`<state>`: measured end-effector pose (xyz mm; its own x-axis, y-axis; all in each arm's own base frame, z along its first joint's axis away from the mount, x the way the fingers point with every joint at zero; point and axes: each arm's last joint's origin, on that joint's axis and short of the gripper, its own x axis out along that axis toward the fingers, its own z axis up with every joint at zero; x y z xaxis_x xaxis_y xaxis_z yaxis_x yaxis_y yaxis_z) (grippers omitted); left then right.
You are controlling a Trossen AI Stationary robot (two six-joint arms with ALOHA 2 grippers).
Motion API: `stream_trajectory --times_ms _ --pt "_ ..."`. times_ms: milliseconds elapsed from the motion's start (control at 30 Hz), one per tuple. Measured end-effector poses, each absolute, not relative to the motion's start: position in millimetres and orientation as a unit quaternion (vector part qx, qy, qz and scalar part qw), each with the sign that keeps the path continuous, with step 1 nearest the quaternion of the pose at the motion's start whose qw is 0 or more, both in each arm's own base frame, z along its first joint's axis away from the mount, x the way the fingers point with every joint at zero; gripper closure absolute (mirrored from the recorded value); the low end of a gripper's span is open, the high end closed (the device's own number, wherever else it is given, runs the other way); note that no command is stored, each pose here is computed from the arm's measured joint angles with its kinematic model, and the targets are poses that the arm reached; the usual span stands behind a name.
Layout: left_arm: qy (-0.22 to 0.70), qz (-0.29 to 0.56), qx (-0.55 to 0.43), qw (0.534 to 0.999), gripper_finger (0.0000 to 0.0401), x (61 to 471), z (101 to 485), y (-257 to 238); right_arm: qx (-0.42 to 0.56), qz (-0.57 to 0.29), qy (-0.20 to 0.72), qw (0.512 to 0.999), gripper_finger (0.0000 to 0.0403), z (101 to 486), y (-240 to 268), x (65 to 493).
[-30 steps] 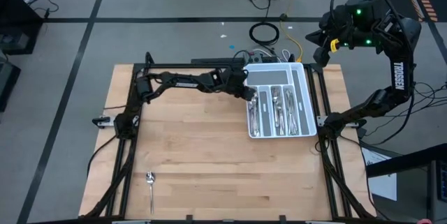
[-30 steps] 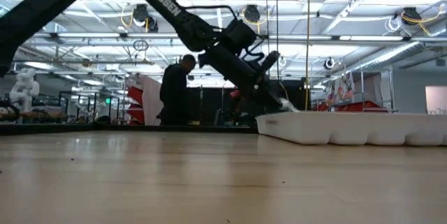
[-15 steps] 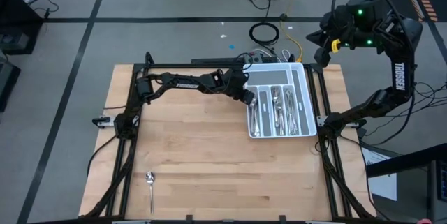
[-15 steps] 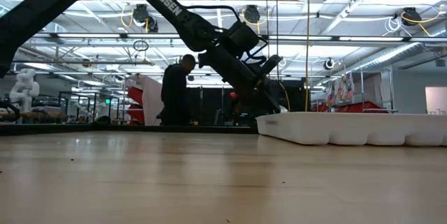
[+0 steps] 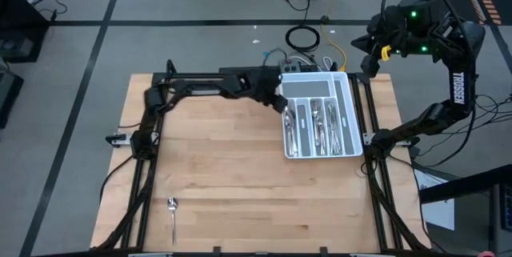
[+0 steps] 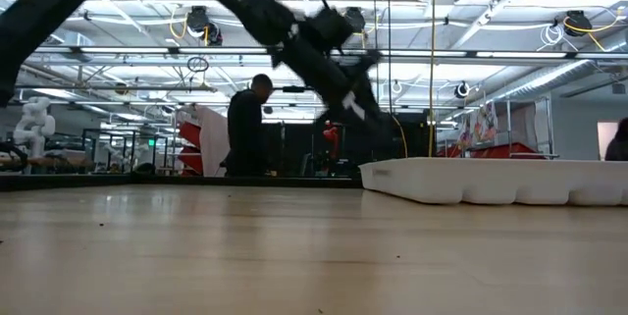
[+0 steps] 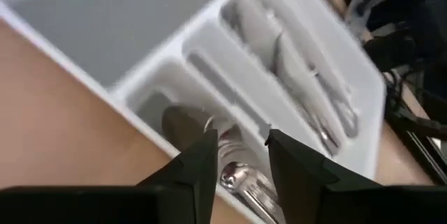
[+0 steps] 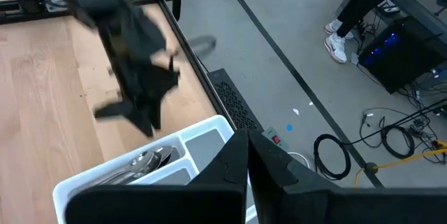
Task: Sort silverware
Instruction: Put the silver spoon into the white silverware tray
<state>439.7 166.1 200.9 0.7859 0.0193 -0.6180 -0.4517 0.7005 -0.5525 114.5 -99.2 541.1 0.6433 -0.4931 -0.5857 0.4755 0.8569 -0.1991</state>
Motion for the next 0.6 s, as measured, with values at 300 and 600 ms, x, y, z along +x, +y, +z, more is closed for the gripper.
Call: stream_trajectory --times_ms 300,600 --pt "0.466 0.199 -0.293 0.81 0.0269 357 289 125 -0.022 -0.264 0.33 0.906 0.0403 541 -99 115" --pt "0.6 0.261 -0.348 0.671 0.0269 255 274 11 -0.022 -0.264 0.33 0.906 0.0403 541 -99 115"
